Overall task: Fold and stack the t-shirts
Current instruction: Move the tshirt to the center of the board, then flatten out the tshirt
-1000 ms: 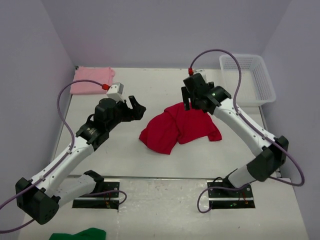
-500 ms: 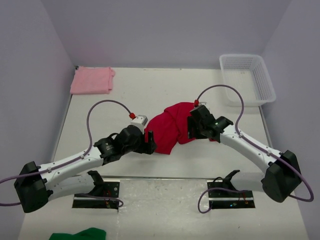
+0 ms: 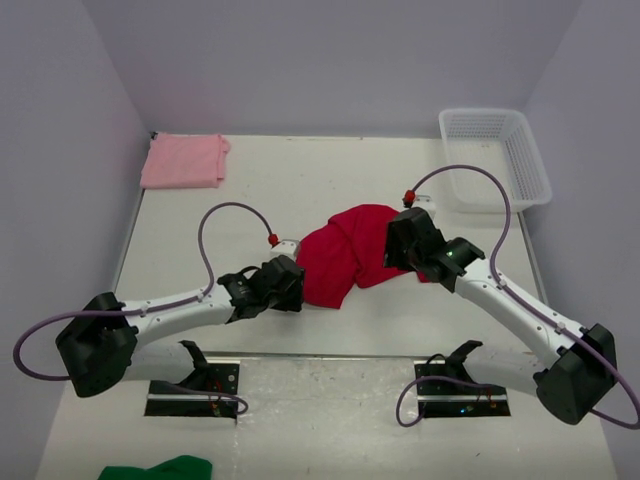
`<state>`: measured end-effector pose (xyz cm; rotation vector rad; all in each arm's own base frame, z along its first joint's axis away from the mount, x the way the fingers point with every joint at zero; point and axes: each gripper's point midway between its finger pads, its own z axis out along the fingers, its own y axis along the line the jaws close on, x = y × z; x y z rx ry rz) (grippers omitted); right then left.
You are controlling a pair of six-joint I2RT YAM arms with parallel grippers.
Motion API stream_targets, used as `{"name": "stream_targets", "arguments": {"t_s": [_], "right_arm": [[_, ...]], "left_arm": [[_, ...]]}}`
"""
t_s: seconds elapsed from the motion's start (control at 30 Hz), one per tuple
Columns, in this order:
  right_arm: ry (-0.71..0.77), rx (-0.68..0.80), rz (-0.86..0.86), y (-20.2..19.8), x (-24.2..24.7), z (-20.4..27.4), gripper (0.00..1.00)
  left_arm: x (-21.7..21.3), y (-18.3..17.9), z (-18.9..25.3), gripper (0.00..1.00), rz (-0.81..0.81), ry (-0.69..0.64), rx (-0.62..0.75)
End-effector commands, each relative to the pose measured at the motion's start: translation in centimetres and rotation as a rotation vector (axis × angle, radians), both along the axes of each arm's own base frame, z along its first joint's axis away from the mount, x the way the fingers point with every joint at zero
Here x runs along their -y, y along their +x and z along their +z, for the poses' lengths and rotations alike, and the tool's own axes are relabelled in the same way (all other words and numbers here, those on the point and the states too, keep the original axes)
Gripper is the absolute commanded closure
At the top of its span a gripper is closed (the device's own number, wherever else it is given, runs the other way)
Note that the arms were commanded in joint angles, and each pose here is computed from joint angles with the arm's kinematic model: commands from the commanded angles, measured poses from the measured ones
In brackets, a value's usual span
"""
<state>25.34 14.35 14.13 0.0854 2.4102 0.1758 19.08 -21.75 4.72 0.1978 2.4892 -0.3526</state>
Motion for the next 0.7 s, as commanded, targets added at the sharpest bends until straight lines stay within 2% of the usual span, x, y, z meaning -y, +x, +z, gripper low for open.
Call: {"name": "stream_targets", "arguments": {"t_s": [0.0, 0.07, 0.23, 0.27, 0.3, 0.43, 0.53, 0.67], "right_arm": [[-0.012, 0.041, -0.056, 1.2, 0.5, 1.1, 0.42], [-0.018, 0.042, -0.058, 1.4, 0.5, 1.3, 0.42], [-0.032, 0.042, -0.058, 1.5, 0.8, 1.4, 0.42], [-0.033, 0.041, -0.058, 1.4, 0.8, 1.3, 0.42], [-0.035, 0.041, -0.058, 1.4, 0.9, 1.3, 0.42], [-0.035, 0.042, -0.057, 1.3, 1.0, 1.4, 0.42], [-0.030, 0.037, -0.049, 1.2, 0.8, 1.4, 0.42], [-0.028, 0.029, -0.051, 1.1, 0.8, 1.3, 0.42]], "left_arm": [[1.8, 2.1, 1.5, 0.44, 0.021, -0.051, 0.075], [2.2, 2.4, 1.4, 0.47, 0.010, -0.049, 0.084], [3.0, 2.6, 2.0, 0.47, -0.009, -0.079, 0.094], [3.2, 2.6, 2.4, 0.46, -0.012, -0.092, 0.098], [3.2, 2.5, 2.7, 0.40, -0.017, -0.094, 0.097], [3.3, 2.4, 4.3, 0.37, -0.016, -0.137, 0.119], [3.5, 2.8, 5.3, 0.37, -0.015, -0.154, 0.144], [4.2, 3.3, 4.5, 0.41, -0.022, -0.128, 0.132]]}}
